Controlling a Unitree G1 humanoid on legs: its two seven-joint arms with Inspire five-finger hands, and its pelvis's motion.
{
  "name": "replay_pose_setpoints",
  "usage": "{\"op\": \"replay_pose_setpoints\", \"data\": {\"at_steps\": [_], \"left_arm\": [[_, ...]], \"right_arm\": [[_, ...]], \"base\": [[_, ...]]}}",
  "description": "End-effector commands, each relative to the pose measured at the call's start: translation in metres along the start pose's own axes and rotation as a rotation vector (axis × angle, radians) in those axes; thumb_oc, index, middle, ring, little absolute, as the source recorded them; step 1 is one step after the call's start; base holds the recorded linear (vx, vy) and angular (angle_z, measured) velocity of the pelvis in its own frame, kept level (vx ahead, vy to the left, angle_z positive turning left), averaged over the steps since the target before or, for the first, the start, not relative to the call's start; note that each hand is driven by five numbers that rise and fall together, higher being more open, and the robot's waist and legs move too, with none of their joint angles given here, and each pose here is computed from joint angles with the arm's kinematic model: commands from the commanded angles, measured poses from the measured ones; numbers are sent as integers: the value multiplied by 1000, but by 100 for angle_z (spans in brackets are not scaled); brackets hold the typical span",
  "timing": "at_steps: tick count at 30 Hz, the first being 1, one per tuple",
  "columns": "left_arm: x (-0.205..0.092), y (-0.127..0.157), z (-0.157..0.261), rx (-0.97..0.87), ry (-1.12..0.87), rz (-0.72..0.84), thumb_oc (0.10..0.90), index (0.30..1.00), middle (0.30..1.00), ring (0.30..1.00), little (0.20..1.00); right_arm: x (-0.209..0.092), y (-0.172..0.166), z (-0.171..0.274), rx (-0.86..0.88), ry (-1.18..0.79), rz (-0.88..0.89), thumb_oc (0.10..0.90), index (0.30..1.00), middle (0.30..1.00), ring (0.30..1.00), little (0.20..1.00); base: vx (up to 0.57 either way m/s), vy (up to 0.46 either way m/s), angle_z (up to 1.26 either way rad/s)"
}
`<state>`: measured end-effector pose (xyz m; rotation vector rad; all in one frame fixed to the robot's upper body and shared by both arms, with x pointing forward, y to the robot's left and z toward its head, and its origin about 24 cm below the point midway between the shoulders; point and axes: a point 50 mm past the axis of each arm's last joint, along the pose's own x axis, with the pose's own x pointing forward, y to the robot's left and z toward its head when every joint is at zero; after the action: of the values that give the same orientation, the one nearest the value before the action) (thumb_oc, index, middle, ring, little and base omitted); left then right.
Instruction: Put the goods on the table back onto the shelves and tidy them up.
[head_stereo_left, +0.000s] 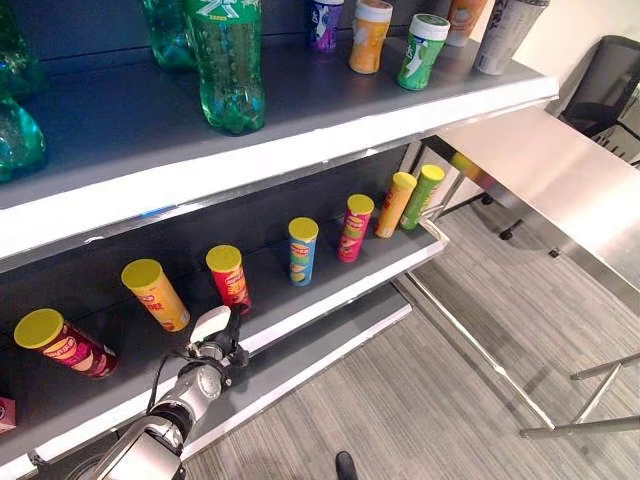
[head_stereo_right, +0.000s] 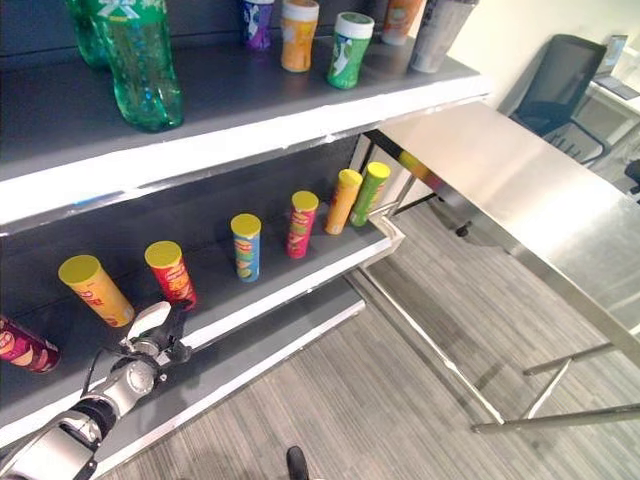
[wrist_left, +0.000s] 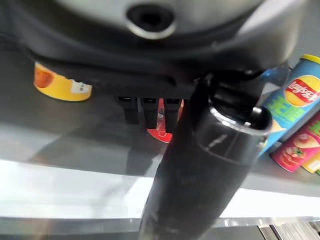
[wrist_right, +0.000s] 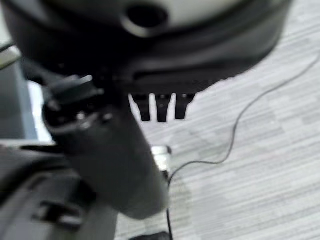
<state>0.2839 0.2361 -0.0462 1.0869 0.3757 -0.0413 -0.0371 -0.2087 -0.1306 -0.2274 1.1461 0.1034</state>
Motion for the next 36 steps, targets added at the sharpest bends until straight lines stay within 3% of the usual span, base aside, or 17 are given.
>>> {"op": "replay_pose_setpoints", "data": {"at_steps": [1,6,7,14,19,22,25,30,31,36], "left_arm": [[30,68,37,-46,-78,246,800,900,900,900,900],[20,44,49,-55,-186,204,800,900,900,900,900],[12,30,52,-71,-230,158,800,900,900,900,900],[-12,0,51,-35,-351,0,800,900,900,900,900],[-34,-1,38,-54,-405,-79,800,900,900,900,900],[-51,-10,8,-15,-352,-163,800,900,900,900,900],[-73,-40,-48,9,-113,-288,800,900,900,900,900],[-102,-72,-92,-102,166,-362,800,900,900,900,900],[-149,-101,-135,-287,536,-390,800,900,900,900,900],[-193,-130,-146,-557,797,-380,800,900,900,900,900]], "right_arm": [[1,4,45,70,-240,29,800,900,900,900,900],[0,2,49,96,-262,14,800,900,900,900,900],[9,-1,24,106,-136,-52,800,900,900,900,900],[39,-12,26,171,-12,-168,800,900,900,900,900],[46,-16,29,224,14,-192,800,900,900,900,900],[49,-18,26,248,56,-205,800,900,900,900,900],[51,-21,19,237,132,-216,800,900,900,900,900],[50,-20,9,236,210,-206,800,900,900,900,900],[44,-13,-7,238,317,-160,800,900,900,900,900],[42,-7,-14,222,373,-107,800,900,900,900,900]], "base": [[9,-2,4],[2,3,3],[-11,-7,4],[19,15,8],[16,24,18],[3,32,17],[2,21,7],[2,14,16],[10,11,27],[14,1,32]]}}
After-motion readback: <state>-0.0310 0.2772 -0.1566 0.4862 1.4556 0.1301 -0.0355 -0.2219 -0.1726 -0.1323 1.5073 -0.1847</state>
